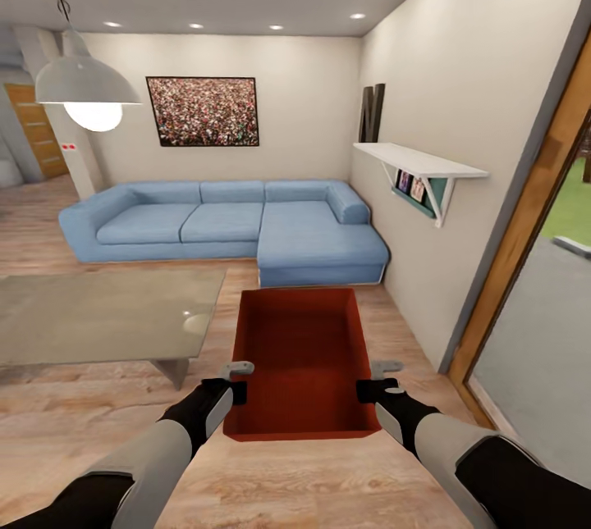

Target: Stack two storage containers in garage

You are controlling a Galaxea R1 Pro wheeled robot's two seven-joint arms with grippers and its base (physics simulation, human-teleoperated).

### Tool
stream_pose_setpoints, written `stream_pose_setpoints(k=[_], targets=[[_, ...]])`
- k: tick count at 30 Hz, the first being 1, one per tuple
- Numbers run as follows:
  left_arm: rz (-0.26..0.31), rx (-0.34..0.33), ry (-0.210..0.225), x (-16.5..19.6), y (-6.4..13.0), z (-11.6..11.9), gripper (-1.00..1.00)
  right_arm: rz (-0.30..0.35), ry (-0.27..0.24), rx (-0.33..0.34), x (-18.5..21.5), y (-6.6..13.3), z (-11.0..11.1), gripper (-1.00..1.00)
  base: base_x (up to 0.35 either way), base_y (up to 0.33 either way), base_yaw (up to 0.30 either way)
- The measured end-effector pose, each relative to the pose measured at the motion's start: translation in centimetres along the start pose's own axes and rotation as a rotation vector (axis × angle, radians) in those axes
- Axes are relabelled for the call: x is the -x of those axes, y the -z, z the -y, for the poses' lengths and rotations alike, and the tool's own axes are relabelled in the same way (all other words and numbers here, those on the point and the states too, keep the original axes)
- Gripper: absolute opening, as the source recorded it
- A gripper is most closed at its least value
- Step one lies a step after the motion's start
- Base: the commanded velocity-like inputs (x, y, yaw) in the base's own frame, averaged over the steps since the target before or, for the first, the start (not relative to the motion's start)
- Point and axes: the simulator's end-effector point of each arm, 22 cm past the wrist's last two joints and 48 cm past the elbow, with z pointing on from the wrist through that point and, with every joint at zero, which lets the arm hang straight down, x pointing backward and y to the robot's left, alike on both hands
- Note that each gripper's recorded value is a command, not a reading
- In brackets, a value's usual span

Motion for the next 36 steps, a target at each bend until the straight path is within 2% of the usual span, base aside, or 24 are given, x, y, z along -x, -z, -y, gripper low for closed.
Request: stream_pose_setpoints(k=[36], targets=[[0.000,0.000,0.000,0.00,0.00,-0.01,-1.00,0.000,0.000,0.000,0.01,0.00,-0.01,-1.00,0.000,0.000,0.275]])
